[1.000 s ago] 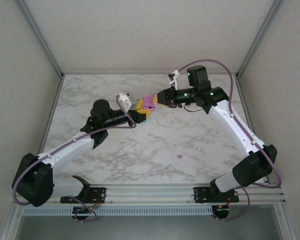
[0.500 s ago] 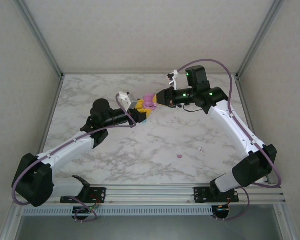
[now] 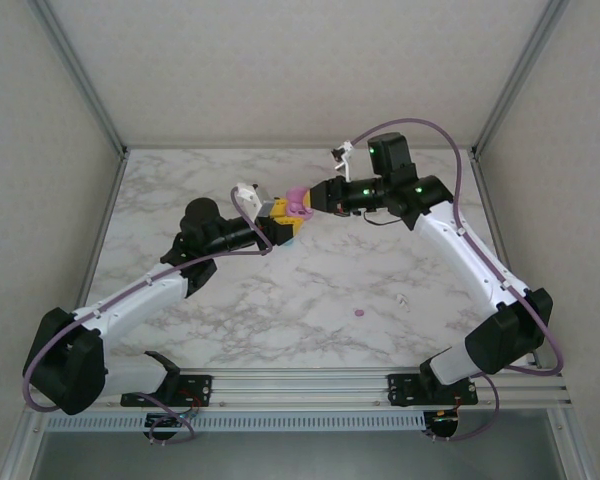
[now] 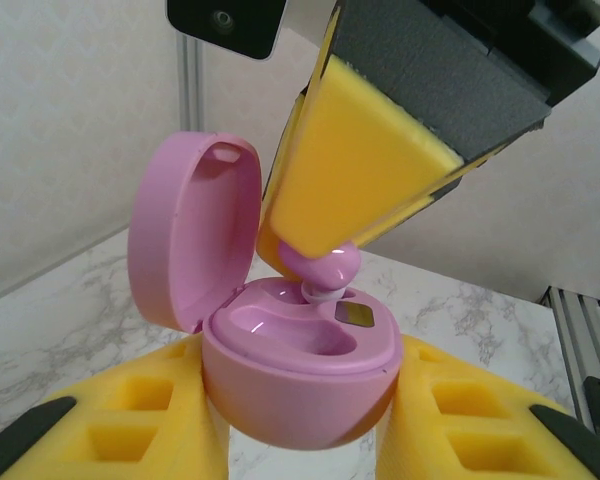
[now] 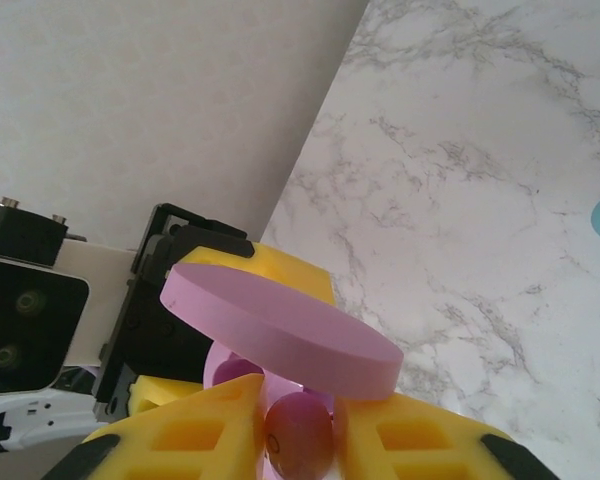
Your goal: Insert wireless bluetooth earbuds into charging case
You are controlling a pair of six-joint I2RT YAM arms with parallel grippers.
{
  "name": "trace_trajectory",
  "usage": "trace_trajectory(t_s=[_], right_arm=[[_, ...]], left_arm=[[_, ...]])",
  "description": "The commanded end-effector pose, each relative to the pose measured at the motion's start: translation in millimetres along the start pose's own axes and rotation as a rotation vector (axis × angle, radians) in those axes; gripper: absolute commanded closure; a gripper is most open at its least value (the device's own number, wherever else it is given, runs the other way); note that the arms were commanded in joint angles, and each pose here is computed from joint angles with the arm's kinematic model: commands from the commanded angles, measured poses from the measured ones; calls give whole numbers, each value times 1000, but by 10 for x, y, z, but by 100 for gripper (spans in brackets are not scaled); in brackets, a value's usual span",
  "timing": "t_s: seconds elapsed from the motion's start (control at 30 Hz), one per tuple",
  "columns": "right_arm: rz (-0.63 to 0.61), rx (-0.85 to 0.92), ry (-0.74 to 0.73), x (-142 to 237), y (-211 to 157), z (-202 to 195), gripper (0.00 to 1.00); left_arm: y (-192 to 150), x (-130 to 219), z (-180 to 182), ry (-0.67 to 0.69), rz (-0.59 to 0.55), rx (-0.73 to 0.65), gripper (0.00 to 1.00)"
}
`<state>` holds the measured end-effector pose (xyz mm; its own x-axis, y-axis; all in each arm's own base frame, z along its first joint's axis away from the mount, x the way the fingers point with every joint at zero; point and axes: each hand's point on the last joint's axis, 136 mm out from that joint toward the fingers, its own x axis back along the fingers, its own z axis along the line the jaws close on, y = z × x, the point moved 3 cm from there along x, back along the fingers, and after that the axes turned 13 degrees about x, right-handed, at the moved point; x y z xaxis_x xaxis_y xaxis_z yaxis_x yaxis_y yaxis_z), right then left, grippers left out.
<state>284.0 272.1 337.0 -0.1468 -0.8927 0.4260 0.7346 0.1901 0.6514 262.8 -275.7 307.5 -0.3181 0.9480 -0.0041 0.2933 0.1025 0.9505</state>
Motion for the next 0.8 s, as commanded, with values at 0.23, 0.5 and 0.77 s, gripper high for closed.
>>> trace_trajectory(t_s=[0.23,0.5,0.77], right_arm=[[39,11,-64,-7,-71,-62,67],[17,34,-67,95,-36,35,57],[-122,142,-164,565,-50,288,44]], left_arm=[[356,81,-225,-43,-125,-71,75],[319,99,-193,-11,-113,-76,75],[255,172,-102,81,-97,-84,75]])
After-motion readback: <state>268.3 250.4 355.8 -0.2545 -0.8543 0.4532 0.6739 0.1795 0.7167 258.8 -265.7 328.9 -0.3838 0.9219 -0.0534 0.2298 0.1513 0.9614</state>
